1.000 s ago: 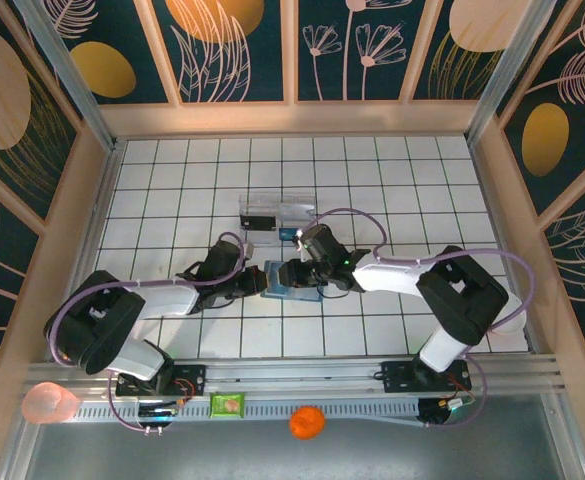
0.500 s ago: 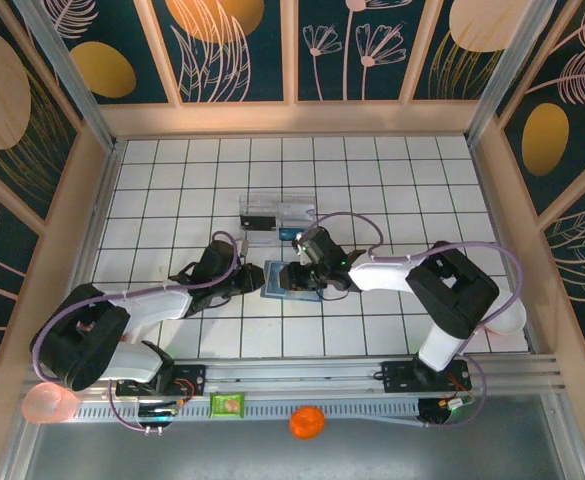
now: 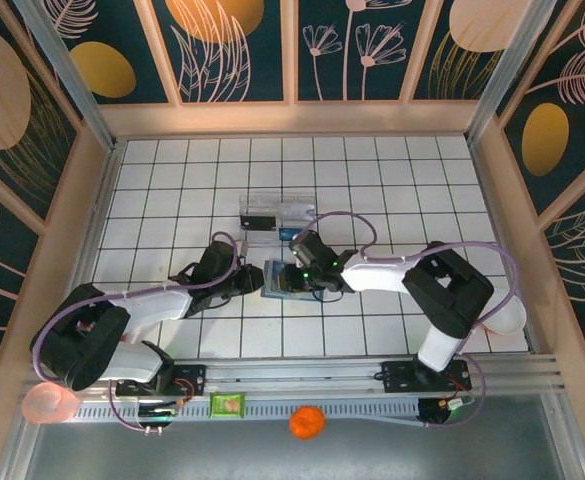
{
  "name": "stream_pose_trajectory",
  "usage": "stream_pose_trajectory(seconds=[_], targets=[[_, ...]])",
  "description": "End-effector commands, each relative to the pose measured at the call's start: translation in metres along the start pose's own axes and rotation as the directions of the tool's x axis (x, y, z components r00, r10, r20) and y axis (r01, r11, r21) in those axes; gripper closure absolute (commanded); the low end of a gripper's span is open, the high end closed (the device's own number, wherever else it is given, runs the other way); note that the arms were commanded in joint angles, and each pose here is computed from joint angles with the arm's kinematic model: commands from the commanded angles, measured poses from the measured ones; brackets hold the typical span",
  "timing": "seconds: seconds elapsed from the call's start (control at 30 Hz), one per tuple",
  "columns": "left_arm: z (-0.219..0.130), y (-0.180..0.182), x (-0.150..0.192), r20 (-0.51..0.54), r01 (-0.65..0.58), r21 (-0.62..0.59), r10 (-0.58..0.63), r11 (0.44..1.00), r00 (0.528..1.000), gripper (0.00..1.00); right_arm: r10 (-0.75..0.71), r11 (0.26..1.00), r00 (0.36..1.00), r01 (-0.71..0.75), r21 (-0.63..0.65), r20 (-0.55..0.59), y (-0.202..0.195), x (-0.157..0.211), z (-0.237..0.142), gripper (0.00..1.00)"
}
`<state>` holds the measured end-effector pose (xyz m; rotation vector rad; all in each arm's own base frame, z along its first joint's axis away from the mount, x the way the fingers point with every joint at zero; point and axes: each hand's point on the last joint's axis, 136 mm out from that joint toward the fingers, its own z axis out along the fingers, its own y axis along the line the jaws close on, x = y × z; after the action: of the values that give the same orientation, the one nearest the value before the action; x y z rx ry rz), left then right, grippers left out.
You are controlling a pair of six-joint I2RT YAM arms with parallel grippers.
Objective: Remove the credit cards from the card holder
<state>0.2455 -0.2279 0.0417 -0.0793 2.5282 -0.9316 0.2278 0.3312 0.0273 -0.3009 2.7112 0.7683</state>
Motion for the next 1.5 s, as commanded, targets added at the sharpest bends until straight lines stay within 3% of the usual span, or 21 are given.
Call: stream_pose_trajectory(seconds=[0.0,0.47,0.7,1.0,1.47], targets=[[0.000,0.003,0.002,-0.005,-0.011,-0.013,0.011,1.000,1.000,0.85,-0.002,0.992,0.999,-0.004,0.123,0.049,-0.015,-0.005,-0.011,0.70],[-0.001,-0.032,-0.011,0.003,-0.065,0.102,0.065,0.993,0.998,0.78,-0.092,0.994,0.981,0.081,0.070,0.170,0.006,-0.030,-0.044,0.71],[0.023,-0.053,-0.007,-0.039,-0.085,0.138,0.092,0.987,0.995,0.84,-0.102,0.987,0.987,0.116,-0.108,0.126,0.020,-0.029,-0.050,0.72],[0.036,-0.015,-0.003,-0.046,-0.060,-0.029,0.058,0.998,0.997,1.00,-0.074,0.984,0.995,0.083,-0.158,0.061,0.011,-0.019,-0.038,0.71],[0.037,0.016,0.010,-0.076,-0.064,-0.141,0.054,0.988,0.996,1.00,0.069,0.981,0.997,-0.073,-0.181,-0.031,-0.008,-0.006,-0.011,0.74]])
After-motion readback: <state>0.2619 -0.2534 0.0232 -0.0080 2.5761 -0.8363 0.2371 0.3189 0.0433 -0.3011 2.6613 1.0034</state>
